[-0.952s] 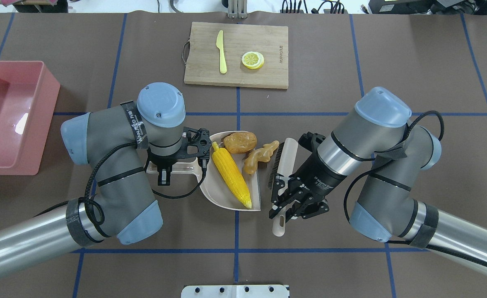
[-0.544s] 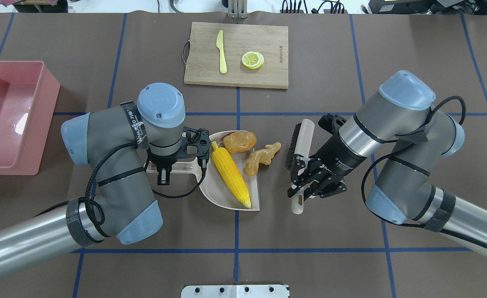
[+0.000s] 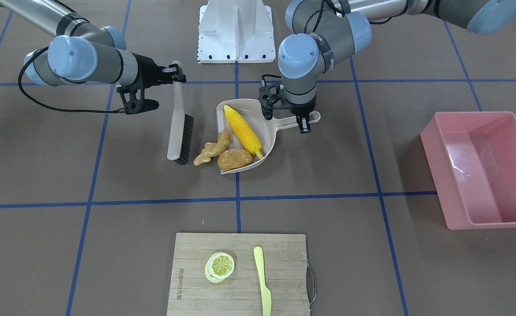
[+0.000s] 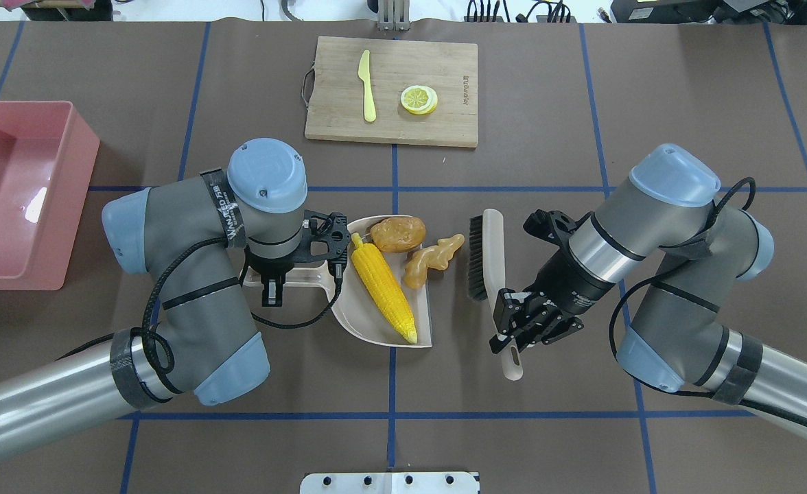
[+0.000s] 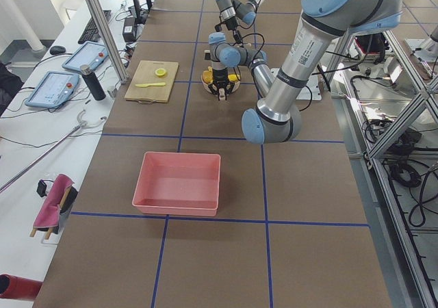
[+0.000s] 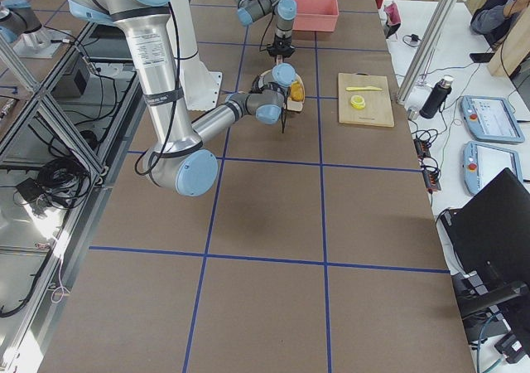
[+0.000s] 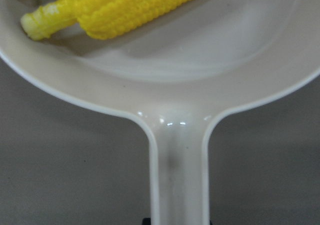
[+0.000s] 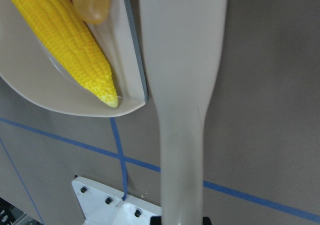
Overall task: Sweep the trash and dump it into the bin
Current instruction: 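Pull the brush back and sweep the remaining ginger into the dustpan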
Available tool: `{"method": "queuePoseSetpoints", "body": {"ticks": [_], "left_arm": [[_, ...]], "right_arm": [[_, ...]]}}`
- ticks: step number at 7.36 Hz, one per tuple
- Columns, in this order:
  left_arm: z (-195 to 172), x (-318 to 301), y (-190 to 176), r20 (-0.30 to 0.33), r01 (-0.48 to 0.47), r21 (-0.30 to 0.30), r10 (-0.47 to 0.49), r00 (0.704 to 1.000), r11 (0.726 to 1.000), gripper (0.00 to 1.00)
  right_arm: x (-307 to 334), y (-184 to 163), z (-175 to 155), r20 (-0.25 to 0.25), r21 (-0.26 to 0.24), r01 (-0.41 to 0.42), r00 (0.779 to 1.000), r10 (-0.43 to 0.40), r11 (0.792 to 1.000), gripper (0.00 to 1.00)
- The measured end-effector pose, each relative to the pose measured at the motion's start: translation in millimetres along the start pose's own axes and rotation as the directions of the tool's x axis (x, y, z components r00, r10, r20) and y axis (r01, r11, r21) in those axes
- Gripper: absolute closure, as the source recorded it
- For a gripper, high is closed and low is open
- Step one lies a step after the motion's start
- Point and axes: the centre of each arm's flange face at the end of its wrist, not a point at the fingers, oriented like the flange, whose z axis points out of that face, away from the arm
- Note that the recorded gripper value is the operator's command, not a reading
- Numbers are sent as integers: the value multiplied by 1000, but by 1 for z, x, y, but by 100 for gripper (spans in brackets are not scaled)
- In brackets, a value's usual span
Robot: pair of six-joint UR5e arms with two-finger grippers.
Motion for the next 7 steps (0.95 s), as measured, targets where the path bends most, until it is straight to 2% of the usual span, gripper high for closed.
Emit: {"method": "queuePoseSetpoints", "body": {"ticks": [2, 5, 7], "left_arm": [[1, -1, 0, 1, 1, -1, -1, 1000, 1000, 100], [1, -1, 0, 1, 1, 0, -1, 1000, 1000, 100], [0, -1, 0, 3, 0, 3, 0, 1000, 1000, 100]], "right_arm": [[26, 0, 4, -23, -5, 53, 998, -53, 999, 100], [37, -20, 9, -43, 9, 36, 998, -36, 999, 100], [16, -40, 18, -39, 10, 42, 998, -42, 999, 100]]}}
